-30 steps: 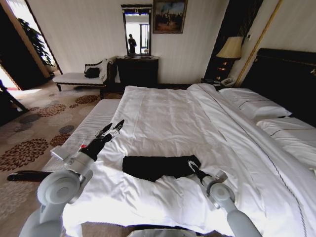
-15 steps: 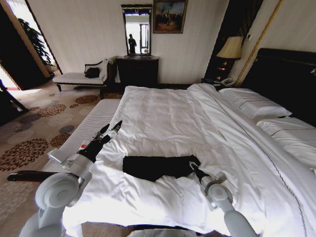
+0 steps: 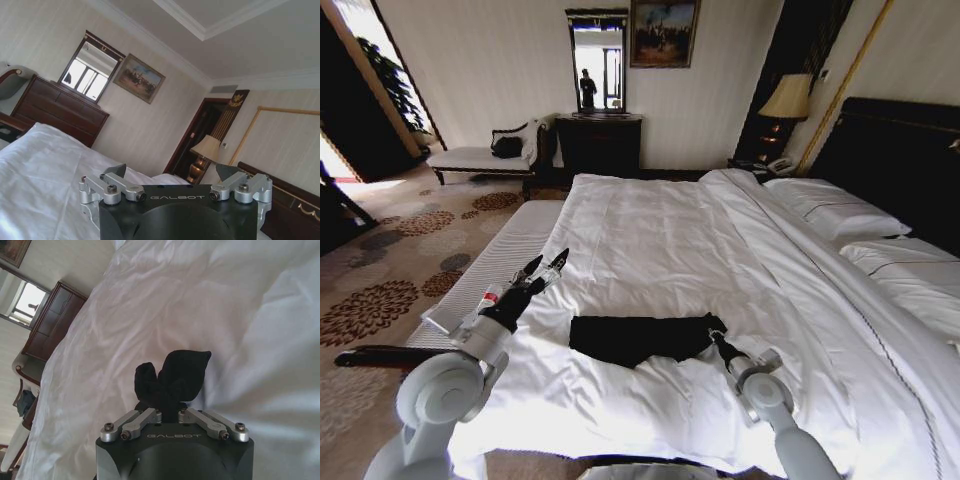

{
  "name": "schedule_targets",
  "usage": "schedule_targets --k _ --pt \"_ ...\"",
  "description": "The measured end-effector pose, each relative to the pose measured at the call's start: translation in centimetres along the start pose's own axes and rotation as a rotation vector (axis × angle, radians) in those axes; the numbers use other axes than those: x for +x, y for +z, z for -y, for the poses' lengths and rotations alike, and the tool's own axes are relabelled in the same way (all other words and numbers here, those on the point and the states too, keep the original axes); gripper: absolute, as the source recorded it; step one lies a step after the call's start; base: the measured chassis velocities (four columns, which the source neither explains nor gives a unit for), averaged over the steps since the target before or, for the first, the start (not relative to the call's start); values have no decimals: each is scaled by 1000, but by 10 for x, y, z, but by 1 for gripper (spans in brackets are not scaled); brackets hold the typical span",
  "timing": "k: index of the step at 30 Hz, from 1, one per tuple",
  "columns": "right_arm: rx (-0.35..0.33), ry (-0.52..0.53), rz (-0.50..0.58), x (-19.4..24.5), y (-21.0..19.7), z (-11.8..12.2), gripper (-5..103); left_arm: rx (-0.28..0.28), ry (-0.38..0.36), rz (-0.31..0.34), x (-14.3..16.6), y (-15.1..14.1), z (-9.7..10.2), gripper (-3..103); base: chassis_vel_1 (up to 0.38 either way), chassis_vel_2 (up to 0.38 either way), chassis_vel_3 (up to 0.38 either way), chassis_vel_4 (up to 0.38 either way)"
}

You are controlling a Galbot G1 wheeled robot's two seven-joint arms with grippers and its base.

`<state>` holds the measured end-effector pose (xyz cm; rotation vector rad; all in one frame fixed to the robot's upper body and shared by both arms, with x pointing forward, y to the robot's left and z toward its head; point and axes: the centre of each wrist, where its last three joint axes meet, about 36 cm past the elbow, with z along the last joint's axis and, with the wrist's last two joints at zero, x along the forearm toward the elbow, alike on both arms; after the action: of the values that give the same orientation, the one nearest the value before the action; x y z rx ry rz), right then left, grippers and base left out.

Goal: Fold the clothes on the bed.

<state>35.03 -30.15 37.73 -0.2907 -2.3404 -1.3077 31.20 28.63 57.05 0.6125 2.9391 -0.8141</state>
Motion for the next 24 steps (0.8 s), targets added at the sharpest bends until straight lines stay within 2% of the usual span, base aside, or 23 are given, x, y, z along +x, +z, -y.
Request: schedule_targets --k 4,6,11,14,20,24 --pt "9 0 23 7 -14 0 8 -2 0 3 0 -1 0 100 0 0 0 0" --pt "55 13 54 15 -43 4 8 -6 4 10 0 -3 1 100 0 0 0 0" --pt "104 27 82 22 -69 7 8 -10 7 18 -1 -4 1 100 0 0 0 0" --pt "149 32 118 30 -102 5 8 -9 15 31 -3 -7 2 100 0 0 0 0" --pt "195 8 112 26 -86 -4 8 -9 16 37 -4 -7 1 100 0 0 0 0" --pt "235 -61 89 27 -55 -21 8 -16 9 41 -2 -9 0 100 0 0 0 0"
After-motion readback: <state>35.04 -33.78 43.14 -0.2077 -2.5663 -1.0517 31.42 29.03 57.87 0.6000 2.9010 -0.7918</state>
